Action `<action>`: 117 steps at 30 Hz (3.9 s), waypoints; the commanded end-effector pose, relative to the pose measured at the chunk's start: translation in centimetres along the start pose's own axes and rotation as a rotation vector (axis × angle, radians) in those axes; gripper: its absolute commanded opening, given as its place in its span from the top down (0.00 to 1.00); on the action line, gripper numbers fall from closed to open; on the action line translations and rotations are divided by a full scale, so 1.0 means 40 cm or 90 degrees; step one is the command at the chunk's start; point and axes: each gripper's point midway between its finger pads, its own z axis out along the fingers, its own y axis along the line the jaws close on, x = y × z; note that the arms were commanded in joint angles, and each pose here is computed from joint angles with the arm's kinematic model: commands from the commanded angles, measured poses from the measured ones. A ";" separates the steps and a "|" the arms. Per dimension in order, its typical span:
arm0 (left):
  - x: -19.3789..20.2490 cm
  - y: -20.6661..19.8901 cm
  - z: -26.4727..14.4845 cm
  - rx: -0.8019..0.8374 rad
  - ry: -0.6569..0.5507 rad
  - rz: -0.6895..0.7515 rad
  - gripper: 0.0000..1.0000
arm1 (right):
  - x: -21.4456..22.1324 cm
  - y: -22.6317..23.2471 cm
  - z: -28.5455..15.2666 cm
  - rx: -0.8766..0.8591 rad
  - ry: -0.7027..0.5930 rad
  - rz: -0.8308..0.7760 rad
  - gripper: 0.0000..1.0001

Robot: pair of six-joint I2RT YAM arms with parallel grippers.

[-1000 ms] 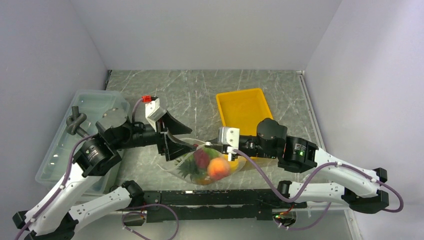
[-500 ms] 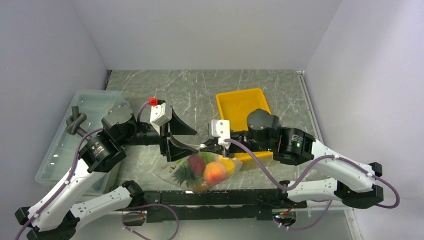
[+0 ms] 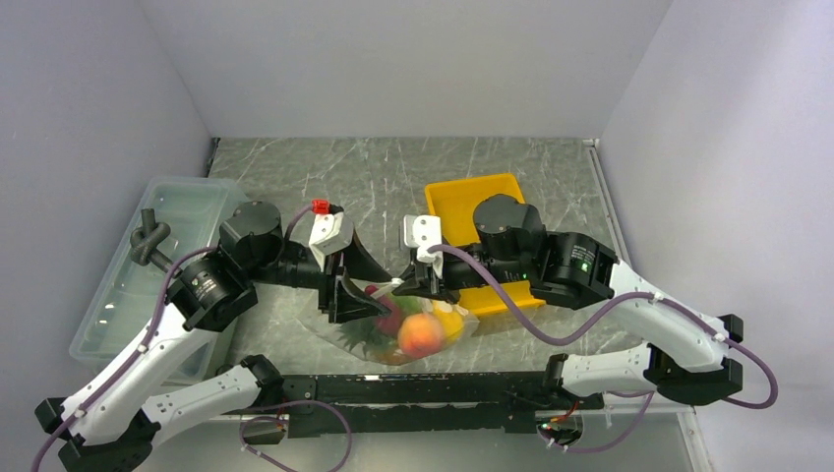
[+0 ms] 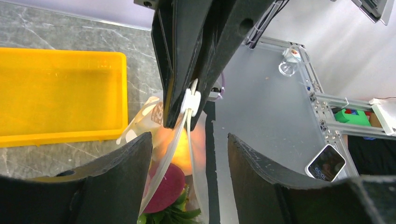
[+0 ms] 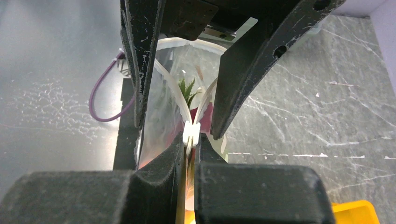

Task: Place the food in the zip-top bag and seal the zipper
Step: Adjust the zipper on the food storage bag, then zip the zipper food storage bag.

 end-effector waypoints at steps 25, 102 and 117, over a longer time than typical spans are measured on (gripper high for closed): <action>-0.003 -0.034 -0.031 0.016 0.011 0.061 1.00 | -0.073 0.022 -0.048 -0.057 -0.025 0.039 0.86; -0.042 -0.106 -0.062 0.064 -0.024 0.087 1.00 | -0.062 0.041 0.014 -0.104 -0.062 0.063 0.61; -0.038 -0.103 -0.060 0.063 -0.019 0.088 1.00 | -0.053 0.054 0.009 -0.120 -0.063 0.053 1.00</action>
